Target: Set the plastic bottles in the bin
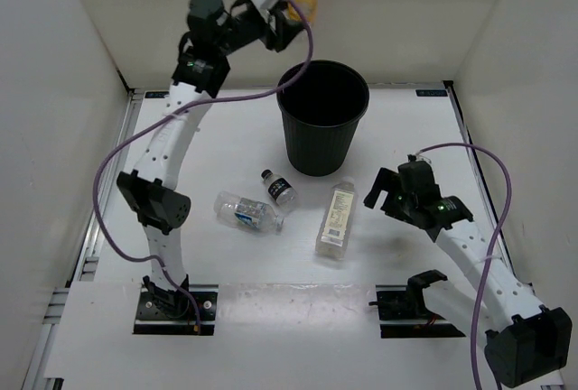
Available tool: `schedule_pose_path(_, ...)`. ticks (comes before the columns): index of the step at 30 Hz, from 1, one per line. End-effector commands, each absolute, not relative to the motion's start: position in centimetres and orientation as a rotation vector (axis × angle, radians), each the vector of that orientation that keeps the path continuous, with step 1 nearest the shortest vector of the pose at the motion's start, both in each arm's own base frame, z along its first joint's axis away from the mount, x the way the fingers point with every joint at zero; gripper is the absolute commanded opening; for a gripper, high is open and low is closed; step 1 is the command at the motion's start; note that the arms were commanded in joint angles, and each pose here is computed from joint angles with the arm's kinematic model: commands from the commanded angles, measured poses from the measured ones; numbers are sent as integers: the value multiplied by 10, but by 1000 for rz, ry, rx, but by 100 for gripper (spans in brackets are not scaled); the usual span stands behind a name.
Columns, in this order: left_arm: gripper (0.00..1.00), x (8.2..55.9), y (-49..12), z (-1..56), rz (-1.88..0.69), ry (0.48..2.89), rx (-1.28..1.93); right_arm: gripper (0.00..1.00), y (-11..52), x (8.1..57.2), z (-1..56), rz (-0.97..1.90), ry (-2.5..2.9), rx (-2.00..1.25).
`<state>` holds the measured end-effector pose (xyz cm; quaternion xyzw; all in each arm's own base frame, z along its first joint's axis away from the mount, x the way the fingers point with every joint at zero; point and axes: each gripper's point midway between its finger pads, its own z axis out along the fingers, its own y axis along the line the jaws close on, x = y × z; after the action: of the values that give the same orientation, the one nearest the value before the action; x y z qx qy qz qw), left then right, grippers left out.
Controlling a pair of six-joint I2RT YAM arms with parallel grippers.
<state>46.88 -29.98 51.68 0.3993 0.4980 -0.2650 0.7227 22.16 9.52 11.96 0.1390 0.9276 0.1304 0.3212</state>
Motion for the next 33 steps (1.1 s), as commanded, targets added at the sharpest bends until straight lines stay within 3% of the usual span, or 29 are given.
schedule_pose_path(1,11,465,-351,426,-767,1322,936,100,98,225,120,342,2416,400)
schedule_pose_path(5,11,464,-361,390,-782,1404,946,100,104,220,123,379,2401,398)
schedule_pose_path(11,23,460,-377,330,-770,1503,1005,100,118,215,118,430,2412,397)
schedule_pose_path(13,39,461,-374,322,-748,1523,1003,100,121,213,116,417,2423,381)
schedule_pose_path(14,59,456,-376,316,-745,1539,1006,100,126,213,116,422,2433,357)
schedule_pose_path(15,67,454,-374,316,-746,1541,1006,100,126,213,116,413,2430,351)
schedule_pose_path(18,86,453,-369,317,-712,1539,1008,100,131,217,121,421,2420,363)
schedule_pose_path(21,98,454,-365,318,-684,1542,1002,100,140,222,127,444,2407,339)
schedule_pose_path(27,100,459,-354,345,-614,1514,944,100,149,232,133,403,2438,355)
schedule_pose_path(33,100,464,-306,443,-392,1433,668,100,168,243,137,313,2472,327)
